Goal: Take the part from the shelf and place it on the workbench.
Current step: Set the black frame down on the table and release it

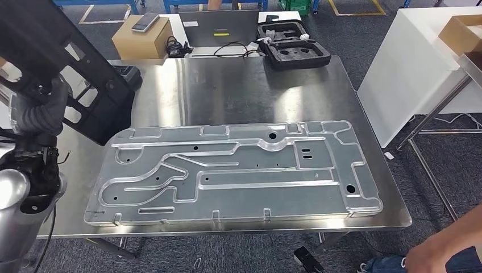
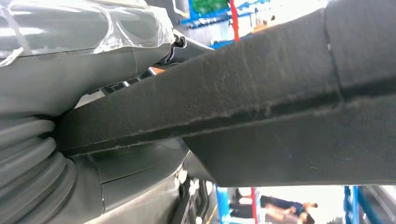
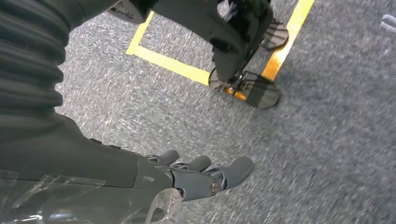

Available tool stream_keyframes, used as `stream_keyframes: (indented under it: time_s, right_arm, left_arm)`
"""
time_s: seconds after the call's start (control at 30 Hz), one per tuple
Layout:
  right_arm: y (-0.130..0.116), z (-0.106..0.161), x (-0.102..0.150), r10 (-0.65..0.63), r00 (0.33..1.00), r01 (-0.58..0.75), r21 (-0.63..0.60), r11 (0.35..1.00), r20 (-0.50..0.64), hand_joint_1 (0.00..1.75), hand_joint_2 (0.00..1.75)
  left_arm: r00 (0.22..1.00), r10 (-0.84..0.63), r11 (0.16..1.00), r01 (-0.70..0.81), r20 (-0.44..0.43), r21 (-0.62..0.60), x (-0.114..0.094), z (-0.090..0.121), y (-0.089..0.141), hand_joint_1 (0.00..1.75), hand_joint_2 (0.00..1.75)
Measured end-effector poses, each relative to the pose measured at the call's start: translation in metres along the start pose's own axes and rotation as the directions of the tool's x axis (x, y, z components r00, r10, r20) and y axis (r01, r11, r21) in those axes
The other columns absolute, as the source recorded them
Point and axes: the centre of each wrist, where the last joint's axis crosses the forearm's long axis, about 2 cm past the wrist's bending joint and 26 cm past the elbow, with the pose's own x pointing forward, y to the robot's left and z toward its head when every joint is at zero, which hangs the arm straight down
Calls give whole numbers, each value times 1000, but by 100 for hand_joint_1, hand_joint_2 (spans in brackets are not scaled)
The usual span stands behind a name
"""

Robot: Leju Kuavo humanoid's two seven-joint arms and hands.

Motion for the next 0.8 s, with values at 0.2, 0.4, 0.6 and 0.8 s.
stream_keyframes:
  time_s: [0.2,0.4,0.6,0.8]
  right_arm:
    - [3,0,2,-20,999,23,-68,997,41,0,175]
    - [3,0,3,-17,999,21,-85,996,46,0,175]
    - [3,-1,8,-15,998,20,-90,996,58,0,175]
    - [7,-2,13,-12,998,18,-87,996,67,0,175]
  left_arm:
    - [999,-17,1000,17,-35,22,-5,5,3,175,175]
    - [998,-28,999,29,-48,24,-7,7,6,175,175]
    - [997,-62,998,64,-50,26,-8,8,13,175,175]
    - [992,-89,994,94,-95,47,-16,17,17,175,175]
